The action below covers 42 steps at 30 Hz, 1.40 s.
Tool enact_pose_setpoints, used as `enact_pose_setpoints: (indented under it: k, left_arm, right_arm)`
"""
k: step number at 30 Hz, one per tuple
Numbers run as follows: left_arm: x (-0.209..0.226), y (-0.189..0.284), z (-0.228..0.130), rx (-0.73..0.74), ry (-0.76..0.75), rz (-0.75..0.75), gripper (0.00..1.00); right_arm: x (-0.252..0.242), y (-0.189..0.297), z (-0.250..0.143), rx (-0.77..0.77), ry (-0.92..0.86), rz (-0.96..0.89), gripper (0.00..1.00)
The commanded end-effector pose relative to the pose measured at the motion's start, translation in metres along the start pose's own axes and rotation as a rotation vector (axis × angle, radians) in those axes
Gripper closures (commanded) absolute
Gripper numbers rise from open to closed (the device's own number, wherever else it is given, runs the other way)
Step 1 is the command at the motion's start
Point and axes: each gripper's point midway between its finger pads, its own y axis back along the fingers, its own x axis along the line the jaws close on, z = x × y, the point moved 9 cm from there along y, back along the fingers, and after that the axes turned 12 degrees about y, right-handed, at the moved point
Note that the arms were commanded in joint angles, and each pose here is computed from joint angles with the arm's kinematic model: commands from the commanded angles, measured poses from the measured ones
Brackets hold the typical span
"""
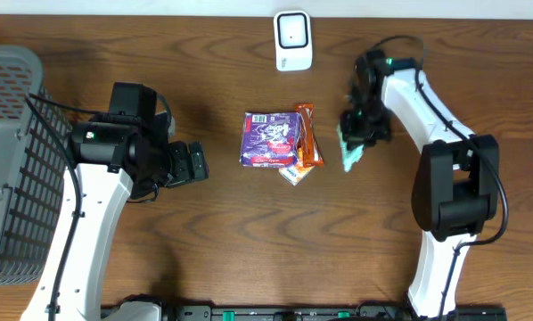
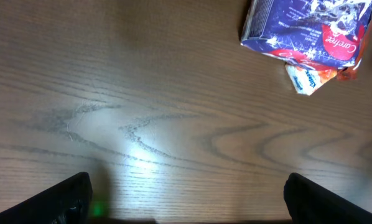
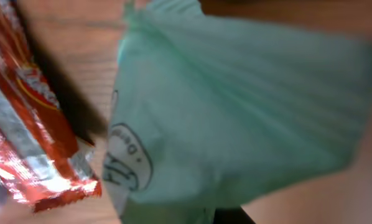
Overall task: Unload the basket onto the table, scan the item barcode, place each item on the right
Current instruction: 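Hold the green pack up against the scanner face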
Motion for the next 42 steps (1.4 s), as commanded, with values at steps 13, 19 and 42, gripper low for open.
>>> enact_pose_setpoints:
  k: [13, 19, 42]
  left_arm:
    - [0.001, 0.001, 0.0, -0.005, -0.003, 0.01, 0.02]
    - [0.001, 0.001, 0.0, -0.005, -0.003, 0.01, 0.02]
    - [0.001, 0.001, 0.0, -0.005, -0.003, 0.01, 0.02]
  right_arm:
    - [0.083, 0.057, -0.017, -0.5, -0.223, -0.803, 0.98]
    - [0.098, 0.057, -0.022, -0.528, -0.194, -0.809, 0.98]
    - [0.131, 0.071, 0.077, -0.699, 0.082, 0.234, 0.99]
